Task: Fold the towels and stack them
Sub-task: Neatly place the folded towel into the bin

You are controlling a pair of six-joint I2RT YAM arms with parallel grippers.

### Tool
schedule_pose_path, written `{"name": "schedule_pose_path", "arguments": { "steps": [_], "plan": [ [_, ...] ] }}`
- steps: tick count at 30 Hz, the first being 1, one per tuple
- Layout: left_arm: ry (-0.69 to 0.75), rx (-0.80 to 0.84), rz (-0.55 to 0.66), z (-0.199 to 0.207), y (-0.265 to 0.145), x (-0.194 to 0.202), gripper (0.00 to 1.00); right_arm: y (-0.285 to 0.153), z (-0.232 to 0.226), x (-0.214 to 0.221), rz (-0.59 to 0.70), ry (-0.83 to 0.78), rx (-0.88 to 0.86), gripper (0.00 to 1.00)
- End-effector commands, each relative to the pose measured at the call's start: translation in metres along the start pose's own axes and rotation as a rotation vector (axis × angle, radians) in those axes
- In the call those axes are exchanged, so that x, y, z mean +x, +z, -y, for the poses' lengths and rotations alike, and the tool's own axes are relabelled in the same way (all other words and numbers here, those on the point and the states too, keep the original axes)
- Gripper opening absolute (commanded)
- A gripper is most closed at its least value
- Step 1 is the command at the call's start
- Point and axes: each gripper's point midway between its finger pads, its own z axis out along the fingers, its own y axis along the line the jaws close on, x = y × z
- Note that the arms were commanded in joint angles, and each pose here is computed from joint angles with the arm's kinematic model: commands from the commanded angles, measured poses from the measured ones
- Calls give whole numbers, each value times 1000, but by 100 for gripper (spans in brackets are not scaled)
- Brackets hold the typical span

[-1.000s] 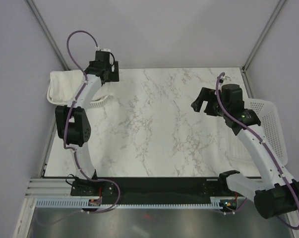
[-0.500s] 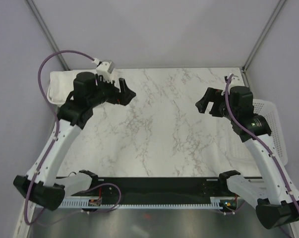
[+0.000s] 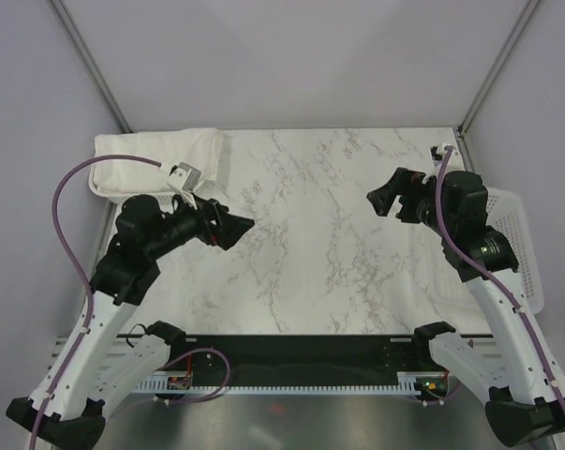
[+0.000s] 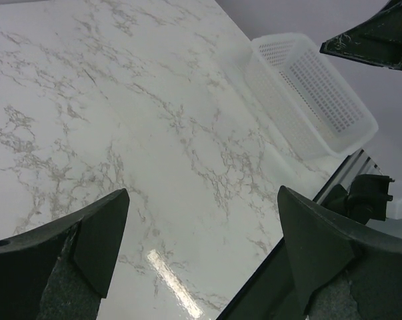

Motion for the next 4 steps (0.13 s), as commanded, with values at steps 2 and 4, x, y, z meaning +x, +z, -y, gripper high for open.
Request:
{"name": "schedule_pose_path", "arguments": {
  "steps": [2,4],
  "plan": [
    [3,57,66,16,-1,-23,100,-6,-10,-17,74,-8,-43,98],
    [2,62,68,18,-1,-25,100,-7,-9,-19,89,-11,-37,98]
  ]
}}
